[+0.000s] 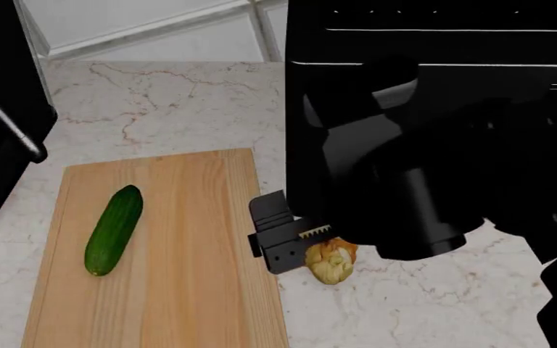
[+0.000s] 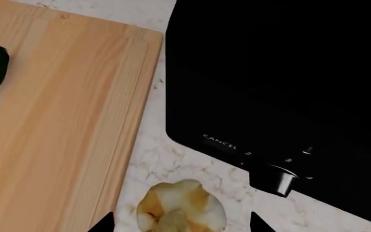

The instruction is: Clear the non-vegetable object off the cutting board and place the vegetables onto it.

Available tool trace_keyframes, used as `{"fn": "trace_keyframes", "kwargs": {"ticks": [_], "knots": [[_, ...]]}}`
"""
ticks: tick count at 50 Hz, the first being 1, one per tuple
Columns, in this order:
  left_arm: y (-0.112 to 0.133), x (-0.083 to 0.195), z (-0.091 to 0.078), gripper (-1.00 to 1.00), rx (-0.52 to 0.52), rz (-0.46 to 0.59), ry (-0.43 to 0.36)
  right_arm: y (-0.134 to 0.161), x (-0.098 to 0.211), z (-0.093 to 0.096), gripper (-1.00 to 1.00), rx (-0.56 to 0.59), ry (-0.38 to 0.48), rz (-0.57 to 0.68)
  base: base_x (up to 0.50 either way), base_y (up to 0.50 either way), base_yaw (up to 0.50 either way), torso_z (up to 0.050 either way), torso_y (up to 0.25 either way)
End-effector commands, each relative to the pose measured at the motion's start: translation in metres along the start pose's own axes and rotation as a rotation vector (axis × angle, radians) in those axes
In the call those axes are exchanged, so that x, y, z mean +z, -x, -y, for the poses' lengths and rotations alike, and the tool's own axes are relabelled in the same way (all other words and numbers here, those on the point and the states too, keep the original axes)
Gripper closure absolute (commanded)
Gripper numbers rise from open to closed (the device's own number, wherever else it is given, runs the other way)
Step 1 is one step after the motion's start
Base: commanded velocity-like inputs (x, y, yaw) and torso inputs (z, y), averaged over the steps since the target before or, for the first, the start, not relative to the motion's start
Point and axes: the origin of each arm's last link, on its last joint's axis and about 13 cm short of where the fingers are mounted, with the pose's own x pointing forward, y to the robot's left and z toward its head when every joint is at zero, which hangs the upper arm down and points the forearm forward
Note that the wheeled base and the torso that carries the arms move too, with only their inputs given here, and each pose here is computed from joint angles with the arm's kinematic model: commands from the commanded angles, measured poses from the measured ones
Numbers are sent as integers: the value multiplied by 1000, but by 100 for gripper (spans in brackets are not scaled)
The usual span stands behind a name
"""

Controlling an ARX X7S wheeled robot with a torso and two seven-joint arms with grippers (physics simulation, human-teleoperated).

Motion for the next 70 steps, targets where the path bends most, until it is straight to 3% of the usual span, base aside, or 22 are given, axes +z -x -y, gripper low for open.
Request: {"fn": "trace_keyframes", "kwargs": {"ticks": [1,17,59,60,70], "knots": [[-1,2,1,-100,-14,36,21,-9,7,-3,-100,37,0,15,0,0,0,0,0],[-4,0,1,-100,-9,33,21,-25,-2,-2,-100,46,-25,-9,0,0,0,0,0],[-2,1,0,-100,2,51,27,-33,-24,-1,-100,54,-21,-70,0,0,0,0,0],[-2,1,0,-100,0,52,27,-33,-25,-1,100,53,-16,-69,0,0,0,0,0],[0,1,0,-100,1,58,28,-25,-27,-1,100,36,11,-64,0,0,0,0,0]]}}
